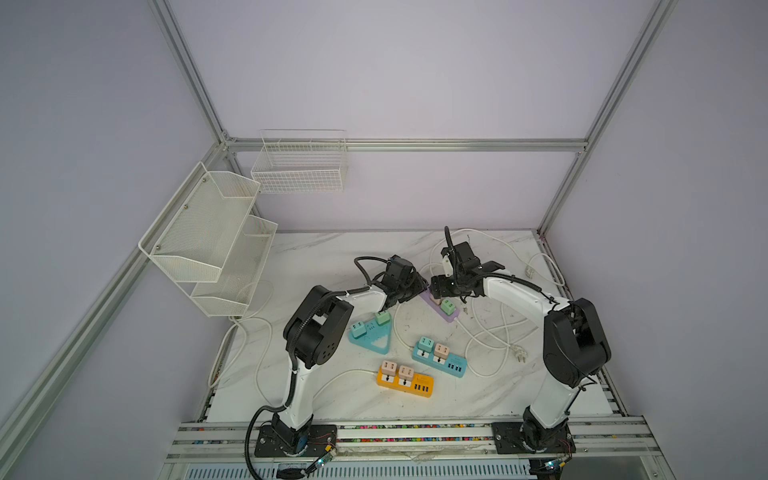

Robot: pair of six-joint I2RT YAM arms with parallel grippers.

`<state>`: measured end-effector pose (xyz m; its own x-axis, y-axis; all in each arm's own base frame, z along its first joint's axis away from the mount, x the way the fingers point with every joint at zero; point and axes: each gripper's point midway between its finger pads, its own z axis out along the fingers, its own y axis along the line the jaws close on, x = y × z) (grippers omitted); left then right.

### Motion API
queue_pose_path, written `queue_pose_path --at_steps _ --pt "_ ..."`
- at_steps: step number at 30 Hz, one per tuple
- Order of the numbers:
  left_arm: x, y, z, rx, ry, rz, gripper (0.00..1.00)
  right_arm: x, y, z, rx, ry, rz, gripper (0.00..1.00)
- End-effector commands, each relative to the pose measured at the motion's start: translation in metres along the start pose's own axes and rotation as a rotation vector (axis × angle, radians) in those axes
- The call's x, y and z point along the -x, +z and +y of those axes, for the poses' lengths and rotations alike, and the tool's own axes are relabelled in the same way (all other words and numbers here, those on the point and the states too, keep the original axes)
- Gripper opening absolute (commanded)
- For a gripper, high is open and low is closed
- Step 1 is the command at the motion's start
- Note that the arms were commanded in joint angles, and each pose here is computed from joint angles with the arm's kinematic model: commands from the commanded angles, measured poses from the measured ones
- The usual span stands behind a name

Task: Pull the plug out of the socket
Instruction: 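Grasp the purple strip with left gripper while right lowers over pink adapter, then close the right gripper on the pink adapter while the left gripper holds the strip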

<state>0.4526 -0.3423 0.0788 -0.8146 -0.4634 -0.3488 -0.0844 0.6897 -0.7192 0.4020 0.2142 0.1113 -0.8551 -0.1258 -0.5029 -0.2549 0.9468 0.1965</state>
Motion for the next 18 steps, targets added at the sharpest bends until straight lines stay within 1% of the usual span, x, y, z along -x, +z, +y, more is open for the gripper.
queue_pose_path --at_steps 1,7,9,12,18 --pt "0.002 0.001 -0.004 -0.021 -0.011 0.007 0.44 0.0 -0.001 0.001 -0.027 -0.045 0.022 0.71" --pt "-0.003 0.007 0.001 -0.009 -0.014 0.028 0.44 -0.008 0.011 0.004 -0.029 -0.074 0.067 0.64" --pt "-0.005 0.01 0.002 -0.005 -0.014 0.042 0.44 -0.011 0.015 0.006 -0.024 -0.083 0.083 0.6" --pt "-0.008 0.015 0.002 -0.001 -0.008 0.069 0.43 -0.013 0.02 0.008 -0.027 -0.091 0.092 0.56" --pt "-0.008 0.017 0.004 0.008 -0.011 0.069 0.43 -0.015 0.027 0.009 -0.039 -0.11 0.113 0.51"
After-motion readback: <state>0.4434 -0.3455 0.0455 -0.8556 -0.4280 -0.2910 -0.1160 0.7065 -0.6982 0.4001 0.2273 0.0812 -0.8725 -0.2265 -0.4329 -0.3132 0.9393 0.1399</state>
